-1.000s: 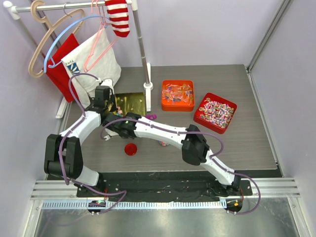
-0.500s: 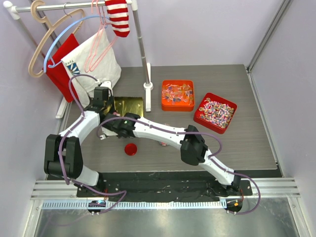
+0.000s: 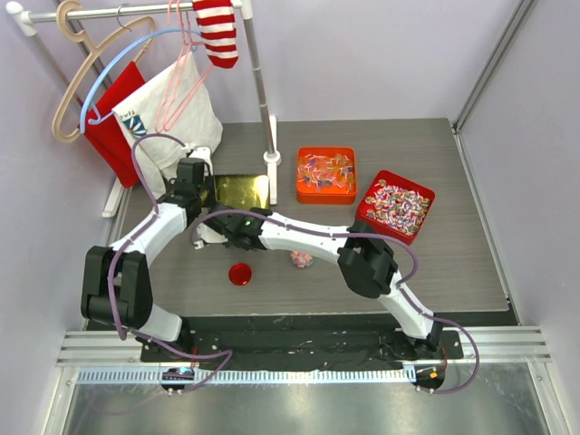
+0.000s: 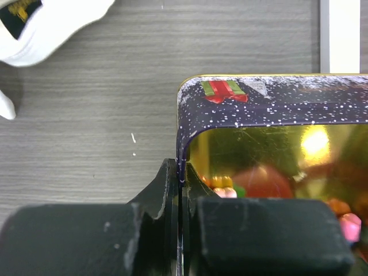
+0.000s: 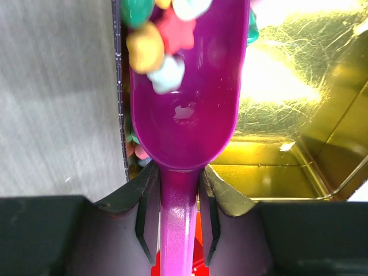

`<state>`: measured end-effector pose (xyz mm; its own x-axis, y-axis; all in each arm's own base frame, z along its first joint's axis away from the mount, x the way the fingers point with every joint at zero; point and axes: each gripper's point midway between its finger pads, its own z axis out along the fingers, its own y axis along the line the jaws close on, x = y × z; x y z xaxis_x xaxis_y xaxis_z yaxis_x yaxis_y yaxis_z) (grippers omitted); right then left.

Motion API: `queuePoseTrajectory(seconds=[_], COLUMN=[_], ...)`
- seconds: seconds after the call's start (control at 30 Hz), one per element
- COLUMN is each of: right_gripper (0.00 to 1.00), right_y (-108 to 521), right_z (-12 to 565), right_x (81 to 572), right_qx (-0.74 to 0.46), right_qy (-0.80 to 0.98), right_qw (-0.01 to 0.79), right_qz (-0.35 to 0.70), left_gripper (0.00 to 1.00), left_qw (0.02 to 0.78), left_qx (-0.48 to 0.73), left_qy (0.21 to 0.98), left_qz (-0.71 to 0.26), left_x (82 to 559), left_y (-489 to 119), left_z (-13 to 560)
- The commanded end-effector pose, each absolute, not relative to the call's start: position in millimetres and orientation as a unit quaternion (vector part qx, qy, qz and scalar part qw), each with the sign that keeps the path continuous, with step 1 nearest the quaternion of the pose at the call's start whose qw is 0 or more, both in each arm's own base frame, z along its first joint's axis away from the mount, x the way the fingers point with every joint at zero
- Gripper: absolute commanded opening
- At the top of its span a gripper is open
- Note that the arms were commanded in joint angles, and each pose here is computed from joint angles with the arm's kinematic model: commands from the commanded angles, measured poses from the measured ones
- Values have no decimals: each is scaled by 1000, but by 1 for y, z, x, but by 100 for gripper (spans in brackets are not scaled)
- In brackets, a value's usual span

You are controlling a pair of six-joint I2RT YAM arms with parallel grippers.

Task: Pack the candies
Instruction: Scoop the fake candies from the storage box.

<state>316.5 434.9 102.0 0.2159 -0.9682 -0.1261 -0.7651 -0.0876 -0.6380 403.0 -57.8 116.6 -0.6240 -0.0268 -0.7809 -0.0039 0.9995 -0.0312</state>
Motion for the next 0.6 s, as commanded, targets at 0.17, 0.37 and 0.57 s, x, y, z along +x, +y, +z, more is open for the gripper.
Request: queuePoseTrajectory(seconds=[0.17, 0.37, 0.57], right_gripper=[1, 1, 1], right_y=[457, 456, 445], right_z=[141, 143, 144], right_x=[313, 310, 319], right_qx=[-691, -666, -636], right_qy=[617, 659, 690], right_qw=[369, 349, 343], right_qz=[-76, 9, 41], left_gripper=[0, 0, 0], left_qw=[513, 510, 509], left_qx=[-22, -18, -17], left_qy=[856, 858, 859], left_qz=[-58, -58, -57], left_x=[432, 432, 432], left_y=[-74, -74, -74], left_z=[176, 173, 172])
